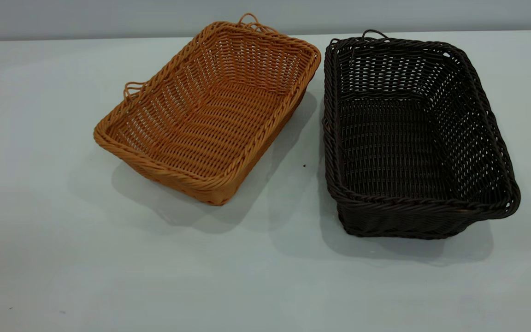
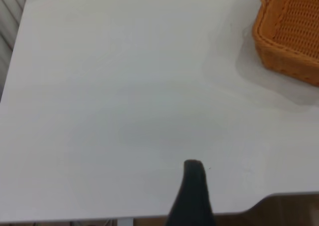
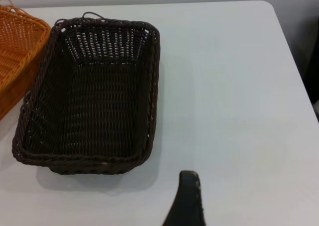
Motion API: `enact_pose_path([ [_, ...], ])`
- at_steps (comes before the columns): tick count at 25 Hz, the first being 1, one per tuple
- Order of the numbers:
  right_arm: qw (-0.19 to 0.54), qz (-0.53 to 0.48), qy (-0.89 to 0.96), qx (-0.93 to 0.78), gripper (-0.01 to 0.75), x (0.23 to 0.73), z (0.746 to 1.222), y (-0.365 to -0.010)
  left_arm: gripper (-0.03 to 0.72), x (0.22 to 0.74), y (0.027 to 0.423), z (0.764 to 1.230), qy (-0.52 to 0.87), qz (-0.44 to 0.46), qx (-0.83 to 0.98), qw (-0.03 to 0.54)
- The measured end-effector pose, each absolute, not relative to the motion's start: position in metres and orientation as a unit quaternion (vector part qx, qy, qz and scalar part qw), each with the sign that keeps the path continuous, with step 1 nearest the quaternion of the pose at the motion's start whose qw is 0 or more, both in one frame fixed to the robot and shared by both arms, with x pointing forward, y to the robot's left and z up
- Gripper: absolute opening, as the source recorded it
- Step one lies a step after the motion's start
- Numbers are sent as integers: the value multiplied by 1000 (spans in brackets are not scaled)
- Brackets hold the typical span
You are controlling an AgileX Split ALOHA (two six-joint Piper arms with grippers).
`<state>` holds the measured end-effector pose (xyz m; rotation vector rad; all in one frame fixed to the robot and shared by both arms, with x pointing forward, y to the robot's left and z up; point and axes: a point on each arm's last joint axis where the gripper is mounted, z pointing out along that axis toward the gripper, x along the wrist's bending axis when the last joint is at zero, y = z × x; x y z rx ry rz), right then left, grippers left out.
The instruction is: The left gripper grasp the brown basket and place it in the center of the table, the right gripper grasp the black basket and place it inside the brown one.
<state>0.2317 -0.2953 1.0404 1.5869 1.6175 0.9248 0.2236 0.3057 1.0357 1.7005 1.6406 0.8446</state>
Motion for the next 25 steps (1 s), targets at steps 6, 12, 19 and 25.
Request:
enact_pose_path([
  [6, 331, 365, 622, 609, 574, 232, 1041, -293, 575, 244, 297, 1077, 611, 299, 634, 368],
  [12, 329, 367, 622, 608, 574, 232, 1041, -293, 575, 326, 286, 1104, 585, 278, 670, 363],
  [19, 323, 375, 617, 612, 574, 232, 1041, -292, 575, 433, 279, 1093, 582, 255, 701, 323],
  [25, 298, 375, 619, 622, 574, 239, 1042, -289, 575, 513, 257, 1054, 572, 217, 734, 295],
])
